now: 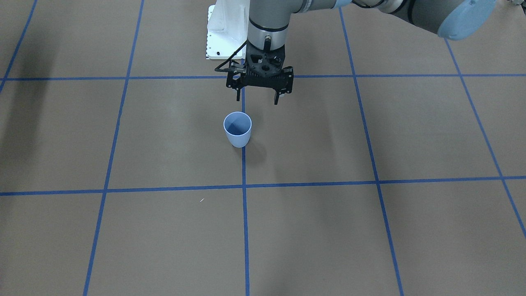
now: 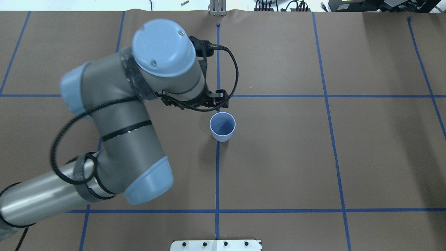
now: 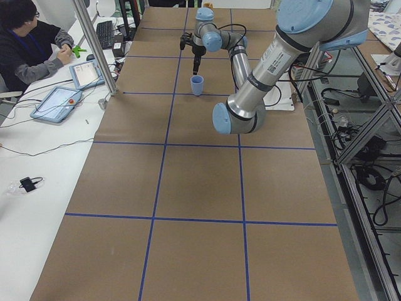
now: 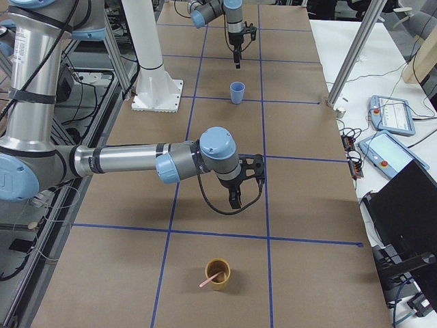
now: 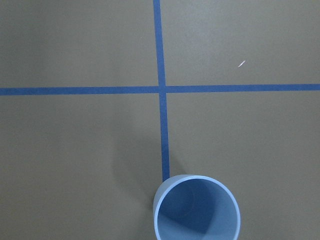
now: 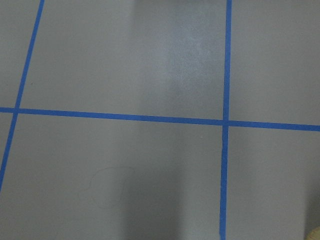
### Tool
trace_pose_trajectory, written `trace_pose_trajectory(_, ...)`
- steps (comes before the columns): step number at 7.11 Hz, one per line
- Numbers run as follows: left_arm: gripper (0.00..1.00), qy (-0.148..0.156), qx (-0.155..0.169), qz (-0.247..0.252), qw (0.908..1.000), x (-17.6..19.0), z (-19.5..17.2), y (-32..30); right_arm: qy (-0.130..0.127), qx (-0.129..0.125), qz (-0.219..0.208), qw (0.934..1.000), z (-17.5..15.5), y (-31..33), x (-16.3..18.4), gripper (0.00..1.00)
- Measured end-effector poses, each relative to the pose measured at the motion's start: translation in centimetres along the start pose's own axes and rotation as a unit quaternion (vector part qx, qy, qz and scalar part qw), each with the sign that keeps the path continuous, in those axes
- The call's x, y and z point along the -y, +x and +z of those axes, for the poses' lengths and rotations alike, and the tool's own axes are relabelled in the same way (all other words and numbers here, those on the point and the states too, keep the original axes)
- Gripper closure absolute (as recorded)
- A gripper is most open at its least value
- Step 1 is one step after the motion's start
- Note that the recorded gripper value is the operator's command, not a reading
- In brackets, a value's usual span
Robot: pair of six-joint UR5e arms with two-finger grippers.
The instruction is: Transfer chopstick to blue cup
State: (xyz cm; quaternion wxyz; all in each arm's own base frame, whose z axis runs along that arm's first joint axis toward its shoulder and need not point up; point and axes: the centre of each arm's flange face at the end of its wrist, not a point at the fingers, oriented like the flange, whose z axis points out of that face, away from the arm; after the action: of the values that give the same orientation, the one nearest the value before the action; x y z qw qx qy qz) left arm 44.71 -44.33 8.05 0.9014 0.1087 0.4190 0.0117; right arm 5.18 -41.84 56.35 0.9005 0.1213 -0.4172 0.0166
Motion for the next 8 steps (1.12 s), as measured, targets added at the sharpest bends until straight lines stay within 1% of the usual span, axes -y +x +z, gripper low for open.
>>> trace_pose_trajectory(1, 0.02, 0.001, 0.021, 0.031, 0.9993, 2.0, -2.2, -5.3, -0.001, -0.003, 0.000, 1.0000, 0.1, 0.2, -0.2, 0.00)
trace_pose_trajectory(2, 0.02, -0.002, 0.044, 0.070, 0.9966, 4.8, -3.7, -12.6, -0.003, -0.006, 0.001, 1.0000, 0.2, 0.6, -0.6, 0.00)
trace_pose_trajectory(3, 0.02, -0.009, 0.063, 0.110, 0.9919, 7.7, -5.4, -20.3, -0.006, -0.008, 0.003, 0.9999, 0.4, 1.0, -1.2, 0.00)
trace_pose_trajectory(4, 0.02, -0.020, 0.074, 0.140, 0.9872, 10.1, -7.3, -28.3, -0.009, -0.010, 0.002, 0.9999, 0.5, 1.4, -1.8, 0.00)
trace_pose_trajectory(5, 0.02, -0.034, 0.070, 0.149, 0.9858, 11.9, -9.2, -36.3, -0.011, -0.011, -0.001, 0.9999, 0.5, 1.9, -2.4, 0.00)
trace_pose_trajectory(6, 0.02, -0.049, 0.059, 0.130, 0.9886, 12.7, -10.6, -45.1, -0.012, -0.013, -0.001, 0.9998, 0.4, 2.5, -3.0, 0.00)
trace_pose_trajectory(7, 0.02, -0.065, 0.054, 0.103, 0.9911, 12.5, -10.9, -53.6, -0.012, -0.016, -0.004, 0.9998, 0.2, 3.5, -3.8, 0.00)
trace_pose_trajectory(8, 0.02, -0.085, 0.053, 0.071, 0.9925, 11.8, -10.4, -61.4, -0.012, -0.019, -0.007, 0.9997, -0.1, 4.6, -4.8, 0.00)
